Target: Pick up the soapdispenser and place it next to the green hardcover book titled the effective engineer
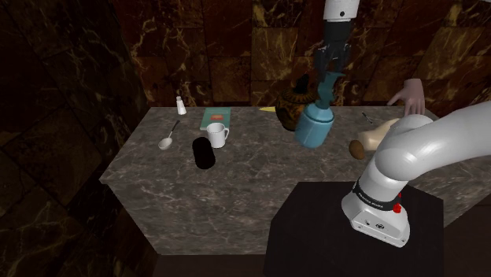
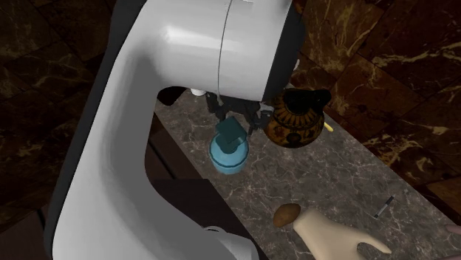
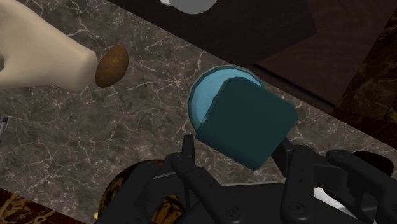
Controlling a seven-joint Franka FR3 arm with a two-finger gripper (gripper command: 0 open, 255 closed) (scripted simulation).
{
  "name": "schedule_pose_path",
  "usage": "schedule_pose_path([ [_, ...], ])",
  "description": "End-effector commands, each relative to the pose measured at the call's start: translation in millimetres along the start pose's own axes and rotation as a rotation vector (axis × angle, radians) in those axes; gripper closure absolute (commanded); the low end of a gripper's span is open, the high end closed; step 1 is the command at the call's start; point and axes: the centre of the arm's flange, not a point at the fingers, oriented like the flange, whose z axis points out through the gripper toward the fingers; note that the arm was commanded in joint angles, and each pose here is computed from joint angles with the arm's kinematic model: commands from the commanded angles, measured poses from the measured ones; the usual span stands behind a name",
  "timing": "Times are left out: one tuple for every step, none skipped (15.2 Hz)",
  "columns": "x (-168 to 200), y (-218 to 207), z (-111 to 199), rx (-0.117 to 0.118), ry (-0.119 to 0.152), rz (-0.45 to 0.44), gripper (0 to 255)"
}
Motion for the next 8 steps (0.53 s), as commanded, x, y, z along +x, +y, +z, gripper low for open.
schedule_pose_path([
  [-2.0, -0.6, -11.7, 0.0, 0.0, 0.0, 255],
  [-2.7, -0.6, -16.9, 0.0, 0.0, 0.0, 255],
  [-3.3, -0.7, -22.1, 0.0, 0.0, 0.0, 255],
  [-4.0, -0.8, -27.4, 0.0, 0.0, 0.0, 255],
  [-4.7, -0.9, -32.6, 0.0, 0.0, 0.0, 255],
  [-5.4, -1.0, -37.9, 0.0, 0.0, 0.0, 255],
  [-6.0, -1.1, -43.1, 0.0, 0.0, 0.0, 255],
  [-6.7, -1.2, -48.3, 0.0, 0.0, 0.0, 255],
])
